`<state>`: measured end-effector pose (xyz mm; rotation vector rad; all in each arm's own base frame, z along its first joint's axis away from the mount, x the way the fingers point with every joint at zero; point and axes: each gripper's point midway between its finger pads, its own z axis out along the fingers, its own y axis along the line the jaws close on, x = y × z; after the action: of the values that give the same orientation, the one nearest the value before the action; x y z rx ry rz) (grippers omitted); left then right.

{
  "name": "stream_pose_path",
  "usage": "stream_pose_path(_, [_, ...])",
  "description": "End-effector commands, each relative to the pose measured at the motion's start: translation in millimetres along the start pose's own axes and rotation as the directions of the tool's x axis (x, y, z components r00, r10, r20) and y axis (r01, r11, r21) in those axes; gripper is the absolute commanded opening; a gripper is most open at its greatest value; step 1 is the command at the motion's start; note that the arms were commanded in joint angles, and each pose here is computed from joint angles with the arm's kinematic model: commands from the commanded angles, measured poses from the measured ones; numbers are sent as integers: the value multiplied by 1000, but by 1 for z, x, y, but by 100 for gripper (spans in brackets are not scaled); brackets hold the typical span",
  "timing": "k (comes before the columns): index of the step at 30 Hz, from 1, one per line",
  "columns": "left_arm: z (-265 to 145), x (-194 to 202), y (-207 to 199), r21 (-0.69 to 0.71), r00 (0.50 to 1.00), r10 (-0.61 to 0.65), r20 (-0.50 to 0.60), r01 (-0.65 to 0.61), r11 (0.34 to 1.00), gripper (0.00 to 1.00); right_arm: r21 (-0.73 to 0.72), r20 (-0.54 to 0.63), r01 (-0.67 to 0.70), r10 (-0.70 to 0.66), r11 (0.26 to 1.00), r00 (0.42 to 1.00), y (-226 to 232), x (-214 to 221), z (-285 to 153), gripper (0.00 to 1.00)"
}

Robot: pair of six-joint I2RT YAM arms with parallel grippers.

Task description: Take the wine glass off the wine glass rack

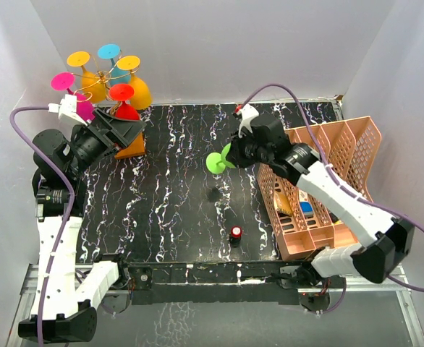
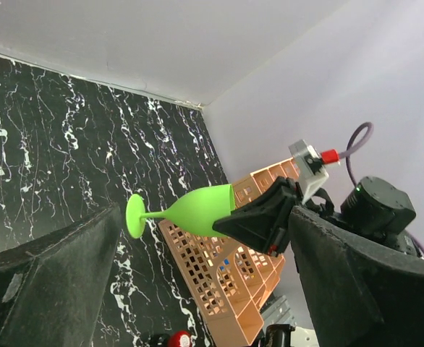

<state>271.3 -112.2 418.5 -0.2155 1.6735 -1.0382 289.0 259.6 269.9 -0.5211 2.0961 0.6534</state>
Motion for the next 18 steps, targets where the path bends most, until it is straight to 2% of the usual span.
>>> stream_pose_path(1, [-4,-6,-6,9,999,27,22,-27,1000,97,164,-54,84,-76,983,996,-27,-19,-4,10])
stream_pose_path(7, [-2,-6,-6,18,1000,16,15,-17,1000,97,174,-133,104,-82,979,988,-29,-28,22,8])
stream_pose_path(18, [0,-5,-8,17,1000,26,-1,-26,1000,97,260,-347,182,-84,948,934,-58,3,61,8])
